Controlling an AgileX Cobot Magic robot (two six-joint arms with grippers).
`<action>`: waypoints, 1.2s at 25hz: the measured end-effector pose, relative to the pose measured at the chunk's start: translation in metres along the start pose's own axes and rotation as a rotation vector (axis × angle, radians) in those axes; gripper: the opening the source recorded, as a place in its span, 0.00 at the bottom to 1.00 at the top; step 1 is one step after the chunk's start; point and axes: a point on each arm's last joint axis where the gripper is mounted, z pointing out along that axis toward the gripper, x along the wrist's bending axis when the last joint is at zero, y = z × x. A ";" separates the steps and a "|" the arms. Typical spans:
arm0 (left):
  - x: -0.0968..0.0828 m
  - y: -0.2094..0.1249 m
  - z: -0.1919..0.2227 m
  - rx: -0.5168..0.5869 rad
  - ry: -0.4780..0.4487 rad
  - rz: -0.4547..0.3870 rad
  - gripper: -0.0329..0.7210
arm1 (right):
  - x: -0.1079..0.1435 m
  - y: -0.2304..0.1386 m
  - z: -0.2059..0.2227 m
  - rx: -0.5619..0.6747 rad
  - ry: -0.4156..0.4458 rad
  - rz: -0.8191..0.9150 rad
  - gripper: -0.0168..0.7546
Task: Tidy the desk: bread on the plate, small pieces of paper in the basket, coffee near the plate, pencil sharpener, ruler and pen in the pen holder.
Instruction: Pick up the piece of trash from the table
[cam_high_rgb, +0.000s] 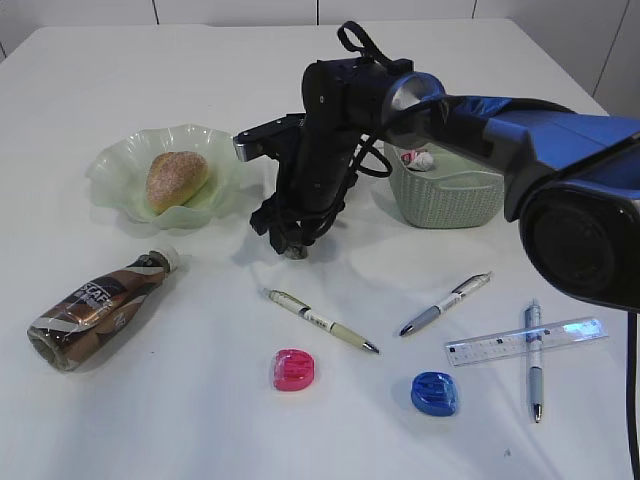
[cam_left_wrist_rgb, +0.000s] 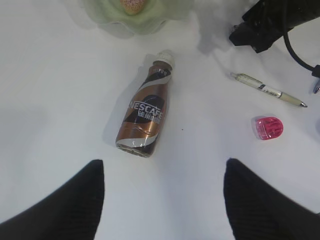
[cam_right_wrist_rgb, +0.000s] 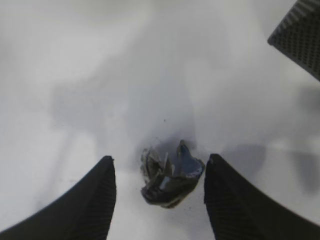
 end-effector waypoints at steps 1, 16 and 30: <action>0.000 0.000 0.000 0.000 0.000 0.000 0.74 | 0.000 0.000 0.000 -0.002 -0.001 0.000 0.60; 0.000 0.000 0.000 0.000 0.000 0.000 0.74 | 0.000 -0.002 0.008 0.006 0.006 0.003 0.53; 0.000 0.000 0.000 0.000 0.000 0.000 0.74 | 0.000 -0.002 0.010 0.008 0.006 0.004 0.12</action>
